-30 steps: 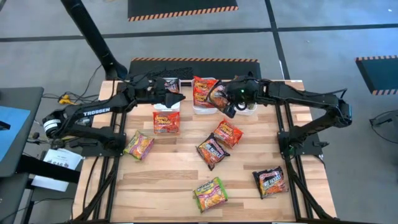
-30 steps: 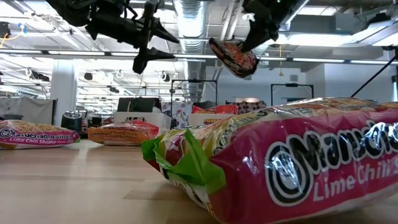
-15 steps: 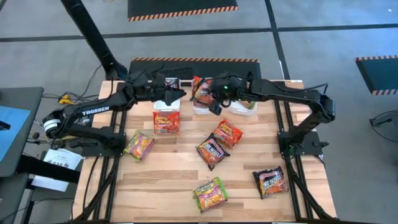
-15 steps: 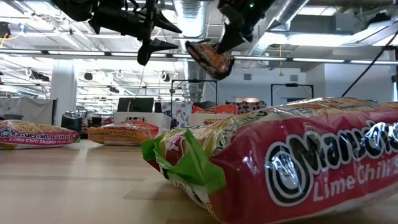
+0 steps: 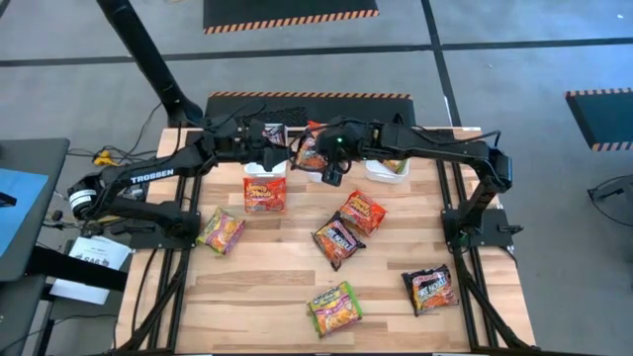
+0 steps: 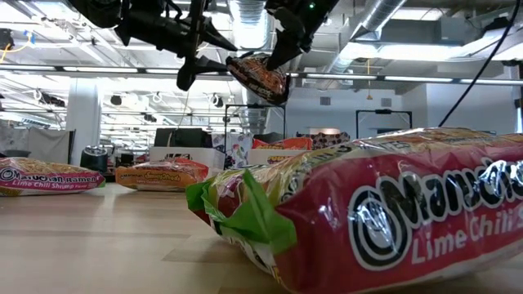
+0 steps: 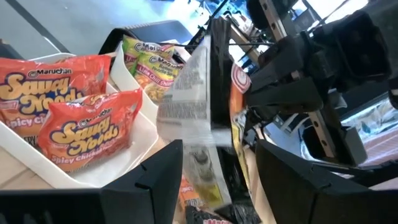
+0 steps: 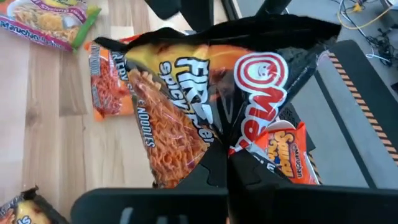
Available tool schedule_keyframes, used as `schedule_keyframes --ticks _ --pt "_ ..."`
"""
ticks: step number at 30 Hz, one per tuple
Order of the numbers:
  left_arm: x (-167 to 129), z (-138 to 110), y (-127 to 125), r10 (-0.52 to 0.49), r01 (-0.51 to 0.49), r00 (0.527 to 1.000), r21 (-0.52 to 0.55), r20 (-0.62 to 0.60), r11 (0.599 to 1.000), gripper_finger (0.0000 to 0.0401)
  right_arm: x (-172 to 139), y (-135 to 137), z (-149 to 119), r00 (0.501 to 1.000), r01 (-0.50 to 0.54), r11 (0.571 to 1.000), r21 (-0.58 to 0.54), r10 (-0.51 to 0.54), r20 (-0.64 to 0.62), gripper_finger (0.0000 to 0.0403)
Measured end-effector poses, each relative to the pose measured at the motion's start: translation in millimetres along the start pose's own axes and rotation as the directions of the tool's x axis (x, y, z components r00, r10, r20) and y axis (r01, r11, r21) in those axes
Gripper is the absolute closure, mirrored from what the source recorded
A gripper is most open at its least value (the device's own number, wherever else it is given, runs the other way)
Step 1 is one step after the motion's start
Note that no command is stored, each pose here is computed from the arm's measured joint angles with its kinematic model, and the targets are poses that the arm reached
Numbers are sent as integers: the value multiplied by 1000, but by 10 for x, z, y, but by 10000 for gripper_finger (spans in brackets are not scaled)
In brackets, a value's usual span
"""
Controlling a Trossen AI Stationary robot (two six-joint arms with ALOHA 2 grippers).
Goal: Sort Maruchan noodles
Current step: Put the black noodle pack into the left white bin
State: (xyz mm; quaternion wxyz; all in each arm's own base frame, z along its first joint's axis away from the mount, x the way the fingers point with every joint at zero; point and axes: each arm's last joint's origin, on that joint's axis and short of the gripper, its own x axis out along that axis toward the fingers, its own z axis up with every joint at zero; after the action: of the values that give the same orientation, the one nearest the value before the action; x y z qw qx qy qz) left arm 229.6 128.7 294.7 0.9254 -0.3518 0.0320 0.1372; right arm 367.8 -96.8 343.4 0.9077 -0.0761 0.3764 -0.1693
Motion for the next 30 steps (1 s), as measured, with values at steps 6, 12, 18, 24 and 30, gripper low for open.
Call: schedule_keyframes --ticks 6,12,18,24,30 --pt "0 -11 9 9 -9 1000 -4 -11 1000 213 -6 -8 29 1000 4 1000 4 -4 25 399" --pt "-1 -12 9 9 -9 1000 -5 -13 1000 213 -9 10 43 999 -19 1000 5 19 40 399" --pt "-1 -17 3 -13 13 999 -5 -30 1000 213 -14 18 81 997 -19 1000 9 19 78 399" --pt "-1 -18 2 -16 16 999 -5 -33 1000 213 -17 21 98 994 -51 998 36 47 100 399" --pt "-1 -18 2 -17 17 999 23 -33 1000 213 -19 29 103 991 -86 996 33 82 110 399"
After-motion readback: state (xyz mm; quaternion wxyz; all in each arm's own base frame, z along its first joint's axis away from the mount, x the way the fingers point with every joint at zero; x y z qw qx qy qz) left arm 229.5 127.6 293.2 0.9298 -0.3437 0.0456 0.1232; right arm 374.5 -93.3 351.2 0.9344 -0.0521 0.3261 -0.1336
